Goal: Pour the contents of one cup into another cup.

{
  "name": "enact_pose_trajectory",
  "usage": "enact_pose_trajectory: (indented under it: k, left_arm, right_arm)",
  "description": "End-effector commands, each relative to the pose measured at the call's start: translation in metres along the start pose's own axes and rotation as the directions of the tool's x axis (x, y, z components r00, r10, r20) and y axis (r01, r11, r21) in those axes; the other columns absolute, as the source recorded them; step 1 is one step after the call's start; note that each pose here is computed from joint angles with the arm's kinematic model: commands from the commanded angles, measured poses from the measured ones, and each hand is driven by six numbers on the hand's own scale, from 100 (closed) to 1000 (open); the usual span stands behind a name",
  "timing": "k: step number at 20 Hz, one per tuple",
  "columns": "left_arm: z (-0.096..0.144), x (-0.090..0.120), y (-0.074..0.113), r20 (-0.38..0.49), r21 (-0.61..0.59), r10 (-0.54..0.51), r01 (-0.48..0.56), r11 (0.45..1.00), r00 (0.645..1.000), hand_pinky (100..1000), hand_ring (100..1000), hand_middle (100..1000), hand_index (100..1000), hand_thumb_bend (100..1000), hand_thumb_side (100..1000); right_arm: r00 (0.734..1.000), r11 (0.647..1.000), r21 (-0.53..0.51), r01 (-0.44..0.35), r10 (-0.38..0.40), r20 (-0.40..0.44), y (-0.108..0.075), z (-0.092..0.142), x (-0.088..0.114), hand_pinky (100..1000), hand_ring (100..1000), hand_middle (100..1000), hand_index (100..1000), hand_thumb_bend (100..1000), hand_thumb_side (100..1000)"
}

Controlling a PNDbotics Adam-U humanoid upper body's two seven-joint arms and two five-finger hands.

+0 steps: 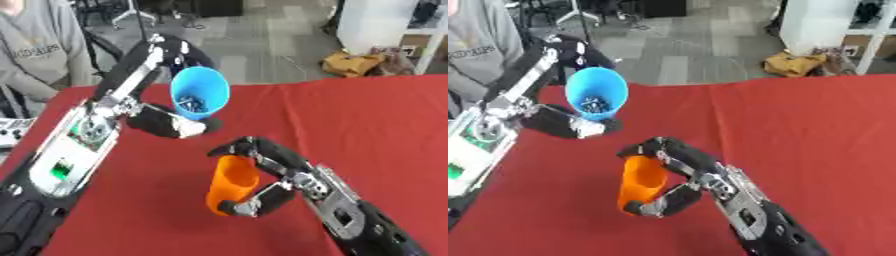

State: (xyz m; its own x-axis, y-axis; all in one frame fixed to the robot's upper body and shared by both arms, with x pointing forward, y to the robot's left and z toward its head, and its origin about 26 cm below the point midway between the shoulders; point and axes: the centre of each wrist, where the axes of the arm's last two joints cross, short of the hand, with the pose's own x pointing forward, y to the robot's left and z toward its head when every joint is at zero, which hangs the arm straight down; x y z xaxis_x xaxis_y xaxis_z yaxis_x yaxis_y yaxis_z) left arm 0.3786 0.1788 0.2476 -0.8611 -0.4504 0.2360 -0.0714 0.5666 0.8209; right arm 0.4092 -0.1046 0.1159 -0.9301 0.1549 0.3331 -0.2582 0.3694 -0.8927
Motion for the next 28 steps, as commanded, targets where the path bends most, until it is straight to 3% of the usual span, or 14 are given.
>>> enact_pose_trajectory:
  k: [1, 9, 11, 17, 28]
  left_arm:
    - [-0.002, 0.000, 0.007, 0.012, 0.015, -0.057, 0.057, 0.998, 0.998, 335, 272, 311, 659, 639, 100]
    - [-0.001, -0.002, 0.005, 0.007, 0.024, -0.056, 0.056, 0.998, 0.998, 335, 274, 312, 660, 641, 100]
    - [-0.001, -0.002, 0.005, 0.005, 0.028, -0.052, 0.052, 0.998, 0.999, 335, 274, 313, 660, 642, 100]
    - [-0.001, -0.001, 0.006, 0.004, 0.035, -0.039, 0.039, 0.999, 0.999, 334, 276, 315, 662, 643, 100]
    - [-0.003, 0.001, 0.009, 0.016, 0.037, -0.056, 0.056, 0.998, 0.998, 338, 280, 318, 661, 645, 100]
  right_arm:
    - [0.998, 0.999, 0.001, -0.054, 0.054, 0.025, -0.016, -0.006, 0.003, 572, 510, 489, 861, 455, 528]
    - [0.996, 0.997, 0.015, -0.081, 0.081, 0.024, -0.015, -0.005, 0.001, 570, 509, 488, 861, 456, 536]
    - [0.997, 0.997, 0.017, -0.080, 0.080, 0.018, -0.013, -0.004, 0.000, 520, 462, 480, 859, 460, 532]
    - [0.996, 0.996, -0.001, -0.085, 0.085, 0.011, -0.014, -0.004, -0.001, 463, 398, 474, 857, 374, 500]
    - [0.988, 0.987, -0.028, -0.156, 0.156, -0.005, -0.026, -0.003, -0.004, 463, 375, 476, 859, 344, 508]
